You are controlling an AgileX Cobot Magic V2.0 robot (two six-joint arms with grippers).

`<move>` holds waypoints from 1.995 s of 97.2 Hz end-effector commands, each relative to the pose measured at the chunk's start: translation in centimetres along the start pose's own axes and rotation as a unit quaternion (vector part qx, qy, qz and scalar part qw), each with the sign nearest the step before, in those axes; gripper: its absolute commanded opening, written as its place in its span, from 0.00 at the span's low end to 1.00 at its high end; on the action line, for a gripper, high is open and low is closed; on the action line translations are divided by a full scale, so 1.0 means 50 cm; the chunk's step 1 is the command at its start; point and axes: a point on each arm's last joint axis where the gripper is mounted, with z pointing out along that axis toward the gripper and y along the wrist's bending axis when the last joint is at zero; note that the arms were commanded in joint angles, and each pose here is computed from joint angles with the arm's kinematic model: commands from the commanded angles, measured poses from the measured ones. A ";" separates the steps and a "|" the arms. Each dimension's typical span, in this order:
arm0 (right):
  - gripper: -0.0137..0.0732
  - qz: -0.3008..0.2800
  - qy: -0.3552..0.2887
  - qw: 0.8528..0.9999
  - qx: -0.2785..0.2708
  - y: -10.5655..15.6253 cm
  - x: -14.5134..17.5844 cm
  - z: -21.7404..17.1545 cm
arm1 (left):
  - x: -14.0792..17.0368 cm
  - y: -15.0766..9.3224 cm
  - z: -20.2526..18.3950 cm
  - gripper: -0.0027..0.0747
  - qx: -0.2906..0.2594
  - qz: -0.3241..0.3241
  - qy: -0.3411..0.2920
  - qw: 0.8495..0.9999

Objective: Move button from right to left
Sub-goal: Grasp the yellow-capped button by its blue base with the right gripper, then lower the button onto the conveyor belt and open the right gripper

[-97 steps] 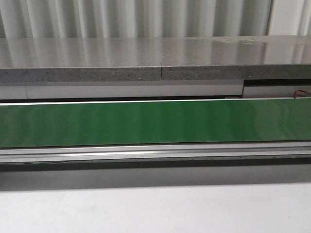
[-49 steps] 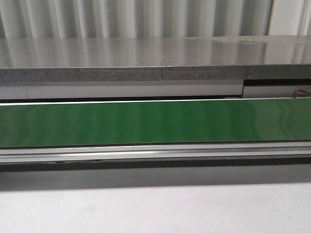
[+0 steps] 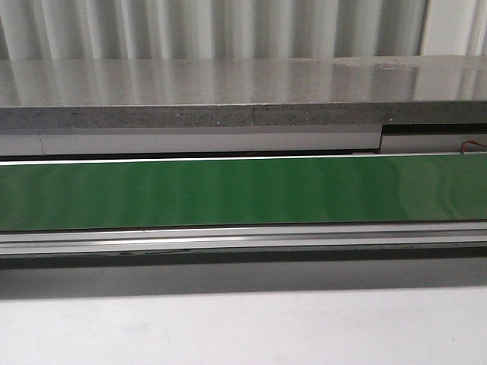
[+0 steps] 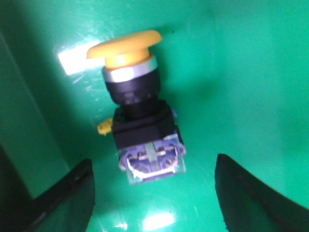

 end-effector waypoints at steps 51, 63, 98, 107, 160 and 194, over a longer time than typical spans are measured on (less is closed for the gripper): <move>0.41 -0.012 -0.035 0.999 0.001 -0.005 -0.030 -0.020 | 0.009 0.000 -0.001 0.01 -0.001 -0.006 -0.037 0.999; 0.41 -0.008 -0.069 0.998 0.002 -0.006 -0.032 -0.077 | 0.009 0.000 -0.001 0.01 -0.001 -0.006 -0.037 0.999; 0.41 -0.025 -0.138 0.990 -0.021 0.072 0.007 -0.258 | 0.009 0.000 -0.001 0.01 -0.001 -0.006 -0.037 0.999; 0.41 -0.039 -0.131 0.990 -0.038 0.118 0.024 -0.273 | 0.009 0.000 -0.001 0.01 -0.001 -0.006 -0.037 0.999; 0.41 -0.108 -0.047 0.991 -0.069 0.308 0.054 -0.182 | 0.009 0.000 -0.001 0.01 -0.001 -0.006 -0.037 0.999; 0.85 -0.133 -0.105 0.981 -0.100 0.321 0.080 -0.260 | 0.009 0.000 -0.001 0.01 -0.001 -0.006 -0.037 0.999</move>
